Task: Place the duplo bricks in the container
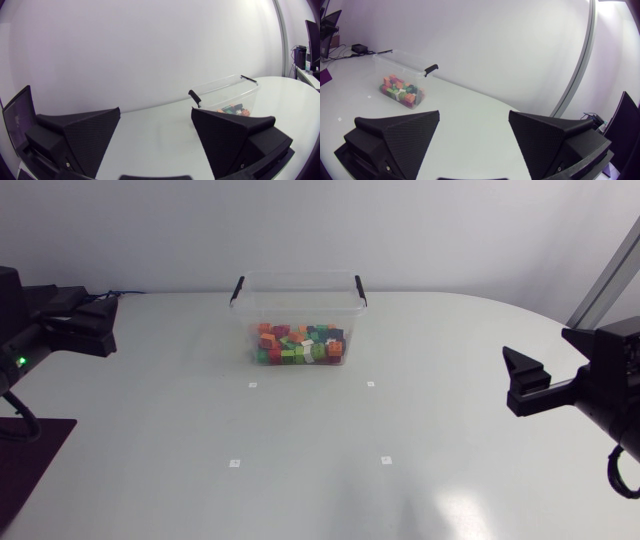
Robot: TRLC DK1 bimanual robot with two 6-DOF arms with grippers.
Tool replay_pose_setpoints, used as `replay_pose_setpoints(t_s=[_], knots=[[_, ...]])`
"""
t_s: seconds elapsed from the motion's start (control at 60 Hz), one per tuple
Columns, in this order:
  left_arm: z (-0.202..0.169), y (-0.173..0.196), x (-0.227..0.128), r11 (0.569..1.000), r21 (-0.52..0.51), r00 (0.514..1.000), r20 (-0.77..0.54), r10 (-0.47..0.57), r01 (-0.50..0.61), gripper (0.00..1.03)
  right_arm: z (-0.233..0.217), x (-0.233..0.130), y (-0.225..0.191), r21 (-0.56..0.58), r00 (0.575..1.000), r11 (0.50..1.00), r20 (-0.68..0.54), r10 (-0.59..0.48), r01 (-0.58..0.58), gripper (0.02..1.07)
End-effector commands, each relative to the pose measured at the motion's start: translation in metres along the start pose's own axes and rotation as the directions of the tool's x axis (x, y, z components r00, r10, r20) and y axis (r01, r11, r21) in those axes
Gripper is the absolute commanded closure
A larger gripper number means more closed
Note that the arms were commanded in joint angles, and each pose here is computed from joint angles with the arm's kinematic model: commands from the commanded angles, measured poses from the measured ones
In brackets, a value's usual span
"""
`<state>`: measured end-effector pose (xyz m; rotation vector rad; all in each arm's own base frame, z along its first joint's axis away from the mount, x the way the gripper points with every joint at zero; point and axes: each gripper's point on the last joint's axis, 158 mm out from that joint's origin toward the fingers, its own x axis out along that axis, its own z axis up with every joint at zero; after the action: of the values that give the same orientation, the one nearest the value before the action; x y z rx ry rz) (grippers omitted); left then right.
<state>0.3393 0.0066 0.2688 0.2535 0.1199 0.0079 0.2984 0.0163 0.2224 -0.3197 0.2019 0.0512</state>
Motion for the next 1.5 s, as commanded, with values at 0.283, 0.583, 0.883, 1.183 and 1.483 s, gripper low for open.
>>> replay_pose_setpoints(t_s=[0.283, 0.583, 0.883, 1.183, 1.483], knots=[[-0.029, -0.001, -0.031, 1.0, -0.013, 0.999, 0.024, 0.028, -0.028, 0.05, -0.022, -0.013, 0.001, -0.005, 1.0, 1.0, 0.013, -0.025, 0.025, 0.07], [-0.053, -0.011, -0.051, 0.997, -0.076, 0.999, 0.039, 0.018, -0.015, 0.05, -0.039, -0.022, 0.003, 0.071, 0.998, 0.997, 0.046, -0.037, 0.034, 0.07], [-0.084, -0.024, -0.064, 0.988, -0.156, 0.999, 0.051, -0.002, 0.01, 0.05, -0.059, -0.027, 0.005, 0.189, 0.995, 0.981, 0.086, -0.054, 0.037, 0.07], [-0.115, -0.037, -0.07, 0.972, -0.232, 0.998, 0.062, -0.02, 0.034, 0.05, -0.078, -0.029, 0.008, 0.296, 0.99, 0.955, 0.124, -0.07, 0.031, 0.07], [-0.122, -0.04, -0.071, 0.968, -0.249, 0.998, 0.065, -0.024, 0.04, 0.05, -0.082, -0.028, 0.009, 0.318, 0.988, 0.948, 0.133, -0.074, 0.028, 0.07]])
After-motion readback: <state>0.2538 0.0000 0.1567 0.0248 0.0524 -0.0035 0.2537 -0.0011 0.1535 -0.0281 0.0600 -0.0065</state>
